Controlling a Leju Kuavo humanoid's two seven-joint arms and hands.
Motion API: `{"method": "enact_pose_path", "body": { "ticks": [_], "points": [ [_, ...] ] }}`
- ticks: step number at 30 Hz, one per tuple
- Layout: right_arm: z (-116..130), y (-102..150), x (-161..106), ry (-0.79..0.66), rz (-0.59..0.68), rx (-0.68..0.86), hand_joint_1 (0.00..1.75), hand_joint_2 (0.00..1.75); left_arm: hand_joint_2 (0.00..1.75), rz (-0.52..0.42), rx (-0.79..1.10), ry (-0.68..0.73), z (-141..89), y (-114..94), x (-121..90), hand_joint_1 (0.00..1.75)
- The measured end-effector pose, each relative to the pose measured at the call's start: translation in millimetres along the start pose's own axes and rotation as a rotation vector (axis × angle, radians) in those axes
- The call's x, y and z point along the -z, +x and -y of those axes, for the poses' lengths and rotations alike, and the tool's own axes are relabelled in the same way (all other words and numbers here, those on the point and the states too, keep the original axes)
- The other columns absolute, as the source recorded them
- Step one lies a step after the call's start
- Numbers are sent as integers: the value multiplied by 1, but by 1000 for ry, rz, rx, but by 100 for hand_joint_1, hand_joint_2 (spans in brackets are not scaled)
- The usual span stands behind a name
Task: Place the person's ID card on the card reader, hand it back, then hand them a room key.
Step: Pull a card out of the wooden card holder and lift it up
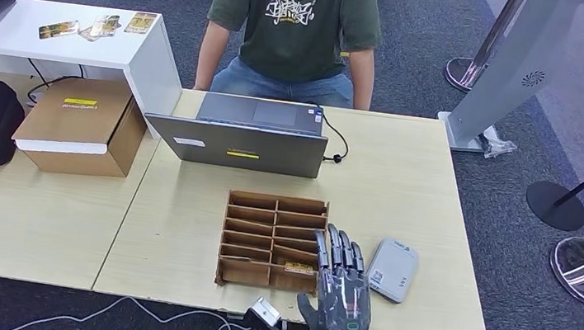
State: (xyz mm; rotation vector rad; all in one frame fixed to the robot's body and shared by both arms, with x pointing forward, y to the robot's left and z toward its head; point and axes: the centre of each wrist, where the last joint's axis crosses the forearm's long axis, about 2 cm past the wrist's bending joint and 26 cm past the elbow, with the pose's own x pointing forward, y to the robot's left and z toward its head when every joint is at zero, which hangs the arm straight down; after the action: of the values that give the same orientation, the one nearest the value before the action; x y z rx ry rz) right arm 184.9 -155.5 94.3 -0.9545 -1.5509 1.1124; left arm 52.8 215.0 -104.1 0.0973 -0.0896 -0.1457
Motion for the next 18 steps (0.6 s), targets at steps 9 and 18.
{"method": "enact_pose_path", "body": {
  "ticks": [9,18],
  "points": [
    [-8,-2,2,87,-9,-46,0,175,175,1,12,-3,0,0,0,0],
    [-10,2,7,120,-22,-87,0,175,175,-1,5,-3,0,0,0,0]
  ]
}}
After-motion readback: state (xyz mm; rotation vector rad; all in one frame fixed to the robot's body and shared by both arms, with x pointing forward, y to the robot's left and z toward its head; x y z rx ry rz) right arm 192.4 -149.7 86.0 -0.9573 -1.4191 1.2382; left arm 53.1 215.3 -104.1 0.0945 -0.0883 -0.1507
